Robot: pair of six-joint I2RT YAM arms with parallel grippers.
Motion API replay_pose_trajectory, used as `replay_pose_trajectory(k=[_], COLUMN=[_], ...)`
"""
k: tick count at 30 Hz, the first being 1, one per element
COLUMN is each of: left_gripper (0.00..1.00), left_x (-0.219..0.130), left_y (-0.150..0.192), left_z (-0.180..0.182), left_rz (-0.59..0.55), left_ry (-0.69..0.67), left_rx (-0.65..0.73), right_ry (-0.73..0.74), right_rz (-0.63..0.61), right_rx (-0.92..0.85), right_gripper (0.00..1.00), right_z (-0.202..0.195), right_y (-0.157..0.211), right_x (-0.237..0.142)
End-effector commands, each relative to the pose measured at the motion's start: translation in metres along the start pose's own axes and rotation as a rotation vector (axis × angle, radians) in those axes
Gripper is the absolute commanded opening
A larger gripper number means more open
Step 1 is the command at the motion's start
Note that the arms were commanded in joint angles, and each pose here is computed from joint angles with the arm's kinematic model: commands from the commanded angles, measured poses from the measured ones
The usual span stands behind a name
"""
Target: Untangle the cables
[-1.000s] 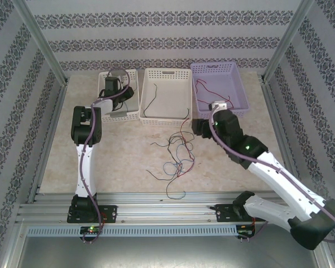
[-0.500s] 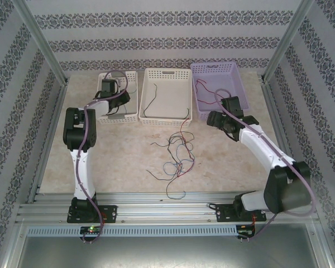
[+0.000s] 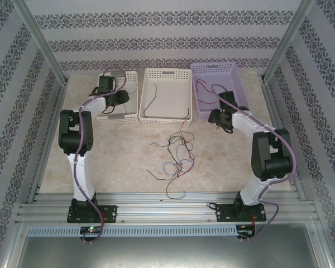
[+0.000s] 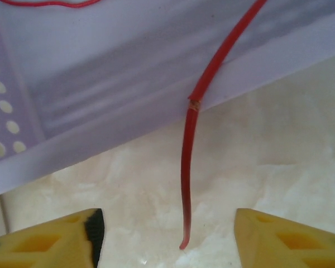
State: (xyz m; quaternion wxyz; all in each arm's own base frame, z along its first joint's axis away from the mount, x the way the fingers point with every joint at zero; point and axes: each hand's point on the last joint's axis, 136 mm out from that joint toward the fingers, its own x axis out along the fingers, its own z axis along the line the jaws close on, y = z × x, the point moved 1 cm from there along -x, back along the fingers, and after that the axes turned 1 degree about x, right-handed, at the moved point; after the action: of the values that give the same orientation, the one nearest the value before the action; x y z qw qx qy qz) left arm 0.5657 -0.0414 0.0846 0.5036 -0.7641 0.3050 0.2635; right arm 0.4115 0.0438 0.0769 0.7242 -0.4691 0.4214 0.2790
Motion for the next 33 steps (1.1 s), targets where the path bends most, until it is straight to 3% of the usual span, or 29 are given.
replay_pose_trajectory(k=[1, 4, 9, 11, 18, 24, 28, 33], left_gripper=[0.47, 0.49, 0.55, 0.55, 0.59, 0.62, 0.62, 0.62], left_x=[-0.014, -0.014, -0.012, -0.011, -0.01, -0.008, -0.005, -0.002], left_y=[0.004, 0.006, 0.008, 0.008, 0.006, 0.005, 0.007, 0.013], left_z=[0.004, 0.006, 0.009, 0.01, 0.013, 0.015, 0.016, 0.016], left_rz=[0.025, 0.03, 0.03, 0.031, 0.03, 0.038, 0.057, 0.082], left_ry=[-0.046, -0.057, -0.071, -0.075, -0.09, -0.108, -0.131, -0.155], left_rx=[0.034, 0.033, 0.026, 0.029, 0.03, 0.032, 0.049, 0.078], right_ry=[-0.041, -0.02, -0.024, -0.022, -0.064, -0.13, -0.165, -0.172], right_rz=[-0.013, -0.009, -0.013, -0.041, -0.152, -0.283, -0.268, -0.221], right_rx=[0.005, -0.011, -0.027, -0.043, -0.088, -0.082, -0.046, 0.004], right_gripper=[0.47, 0.37, 0.06, 0.0, 0.0, 0.0, 0.0, 0.0], right_z=[0.011, 0.01, 0.013, 0.014, 0.033, 0.052, 0.06, 0.059], right_y=[-0.006, -0.004, -0.003, -0.006, -0.023, -0.063, -0.094, -0.13], right_x=[0.005, 0.013, 0.011, 0.004, -0.048, -0.105, -0.109, -0.086])
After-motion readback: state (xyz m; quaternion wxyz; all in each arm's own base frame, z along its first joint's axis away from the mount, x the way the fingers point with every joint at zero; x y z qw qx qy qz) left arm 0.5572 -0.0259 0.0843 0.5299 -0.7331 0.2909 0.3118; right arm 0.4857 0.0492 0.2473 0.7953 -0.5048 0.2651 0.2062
